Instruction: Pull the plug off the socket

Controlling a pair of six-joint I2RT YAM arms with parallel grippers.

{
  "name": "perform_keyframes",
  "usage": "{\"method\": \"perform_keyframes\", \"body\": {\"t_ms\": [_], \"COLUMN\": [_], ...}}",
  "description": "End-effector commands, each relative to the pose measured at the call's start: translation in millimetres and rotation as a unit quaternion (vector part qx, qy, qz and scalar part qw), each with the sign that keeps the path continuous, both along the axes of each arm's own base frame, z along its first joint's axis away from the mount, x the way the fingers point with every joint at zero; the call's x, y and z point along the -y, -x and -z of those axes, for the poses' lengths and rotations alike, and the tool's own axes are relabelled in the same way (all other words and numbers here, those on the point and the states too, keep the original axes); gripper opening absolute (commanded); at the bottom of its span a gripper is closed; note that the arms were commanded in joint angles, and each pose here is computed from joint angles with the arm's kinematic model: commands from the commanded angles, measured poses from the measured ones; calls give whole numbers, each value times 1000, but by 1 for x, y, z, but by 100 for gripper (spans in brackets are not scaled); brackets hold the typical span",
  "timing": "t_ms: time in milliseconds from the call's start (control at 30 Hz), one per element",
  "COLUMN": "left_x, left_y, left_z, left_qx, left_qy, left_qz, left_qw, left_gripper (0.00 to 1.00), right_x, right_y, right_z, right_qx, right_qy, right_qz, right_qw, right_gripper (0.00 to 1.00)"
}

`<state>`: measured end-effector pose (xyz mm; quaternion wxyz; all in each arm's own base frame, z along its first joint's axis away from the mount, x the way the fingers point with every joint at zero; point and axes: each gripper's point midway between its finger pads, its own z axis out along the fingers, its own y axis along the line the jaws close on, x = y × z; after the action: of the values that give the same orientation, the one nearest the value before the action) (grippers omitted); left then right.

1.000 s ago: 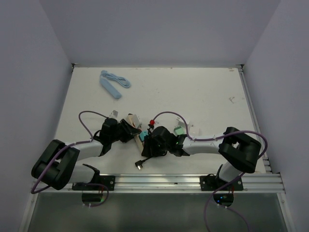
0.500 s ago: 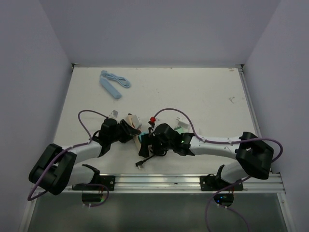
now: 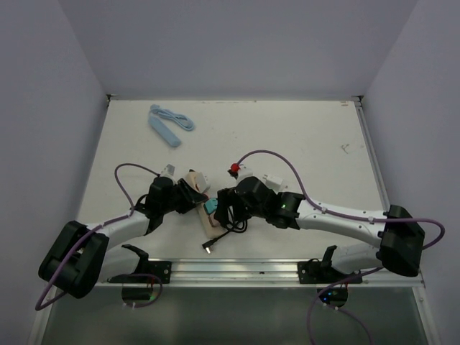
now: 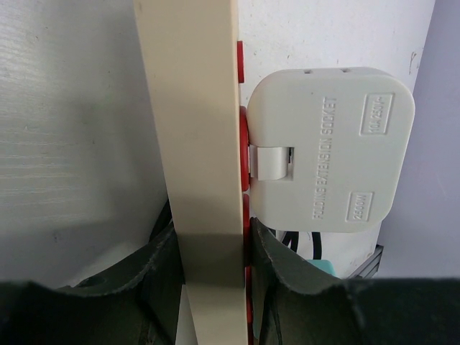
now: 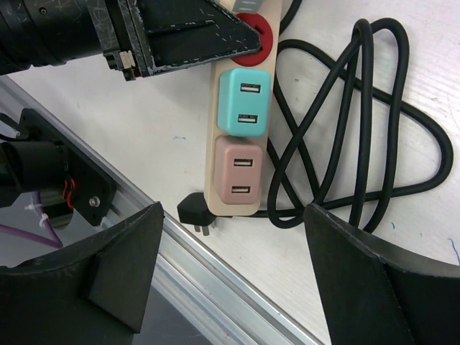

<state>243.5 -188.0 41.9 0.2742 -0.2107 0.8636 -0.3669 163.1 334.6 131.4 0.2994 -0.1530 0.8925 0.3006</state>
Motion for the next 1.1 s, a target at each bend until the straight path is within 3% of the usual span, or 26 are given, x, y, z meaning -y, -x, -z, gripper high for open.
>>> {"method": "perform_keyframes", "body": {"t_ms": [0,167,500,1067], "left_x": [-3,-2,-2,-2], "left_y": [-1,0,0,1], "left_z": [-2,-2,-1,5], "left_qx": [16,16,17,12], "left_qy": [-16,-12,-10,-12], "left_qz": [8,8,6,6], "left_qw": [1000,1000,1000,1000], "left_gripper": [0,0,0,0], "right_x": [-10,-24,-46,-50], "right_y": [0,-1,-7,-8], "right_z": [-9,3,24,42], "right_qx": [3,-15,-43,-77], "right_qy": [-13,-21,-33,-49], "right_qz": [-11,-15,-32,-34], "right_qw": [1000,1000,998,995], "right_gripper": [82,70,68,35]}}
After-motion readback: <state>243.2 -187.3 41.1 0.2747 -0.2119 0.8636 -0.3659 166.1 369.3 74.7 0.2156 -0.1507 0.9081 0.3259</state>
